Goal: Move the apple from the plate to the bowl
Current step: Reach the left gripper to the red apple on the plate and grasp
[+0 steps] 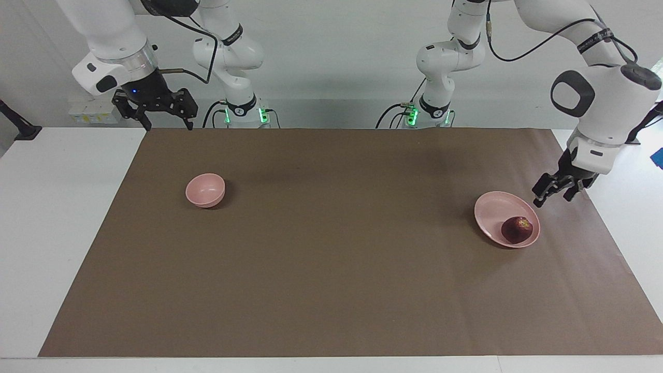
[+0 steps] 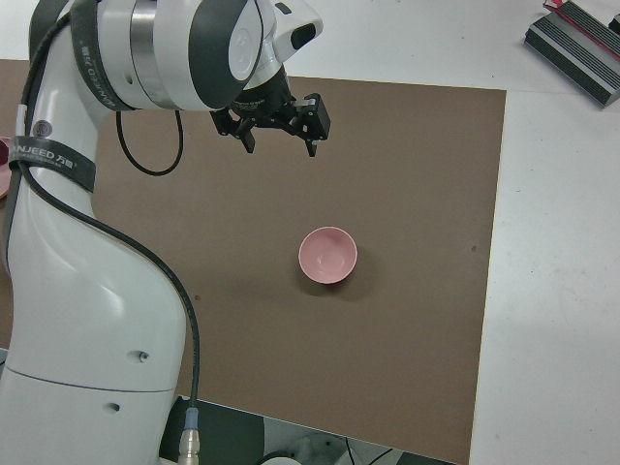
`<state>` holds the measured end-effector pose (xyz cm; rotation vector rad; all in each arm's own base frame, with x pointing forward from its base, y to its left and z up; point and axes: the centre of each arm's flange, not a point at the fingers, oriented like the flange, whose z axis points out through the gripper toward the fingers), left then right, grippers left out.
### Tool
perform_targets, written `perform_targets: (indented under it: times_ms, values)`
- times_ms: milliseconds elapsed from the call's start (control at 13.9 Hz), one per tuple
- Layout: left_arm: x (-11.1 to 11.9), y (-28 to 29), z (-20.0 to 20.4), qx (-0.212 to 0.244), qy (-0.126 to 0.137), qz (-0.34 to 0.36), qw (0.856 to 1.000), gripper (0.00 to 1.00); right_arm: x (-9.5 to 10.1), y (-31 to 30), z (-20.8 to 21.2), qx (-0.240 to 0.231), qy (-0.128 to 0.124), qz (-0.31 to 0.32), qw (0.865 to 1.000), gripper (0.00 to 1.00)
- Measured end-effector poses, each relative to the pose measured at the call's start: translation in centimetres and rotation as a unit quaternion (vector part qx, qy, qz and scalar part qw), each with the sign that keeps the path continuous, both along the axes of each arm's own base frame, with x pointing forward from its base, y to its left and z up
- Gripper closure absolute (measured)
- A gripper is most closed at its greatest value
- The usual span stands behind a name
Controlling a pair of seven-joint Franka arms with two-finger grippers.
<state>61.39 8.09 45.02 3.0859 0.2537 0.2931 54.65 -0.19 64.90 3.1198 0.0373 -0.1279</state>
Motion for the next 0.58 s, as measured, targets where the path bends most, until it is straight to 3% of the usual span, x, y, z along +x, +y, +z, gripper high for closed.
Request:
perform_targets:
  times_ms: [288, 577]
  values:
    - [1.2, 0.4, -5.6, -0.002, 0.015, 0.003, 1.000, 0.00, -0.1, 0.0, -0.1, 0.000, 0.003, 0.000, 1.000, 0.00]
    - [0.2, 0.7, -8.9, -0.002, 0.029, 0.000, 1.000, 0.00, -0.4, -0.4, -0.6, 0.001, 0.010, -0.004, 1.000, 0.00]
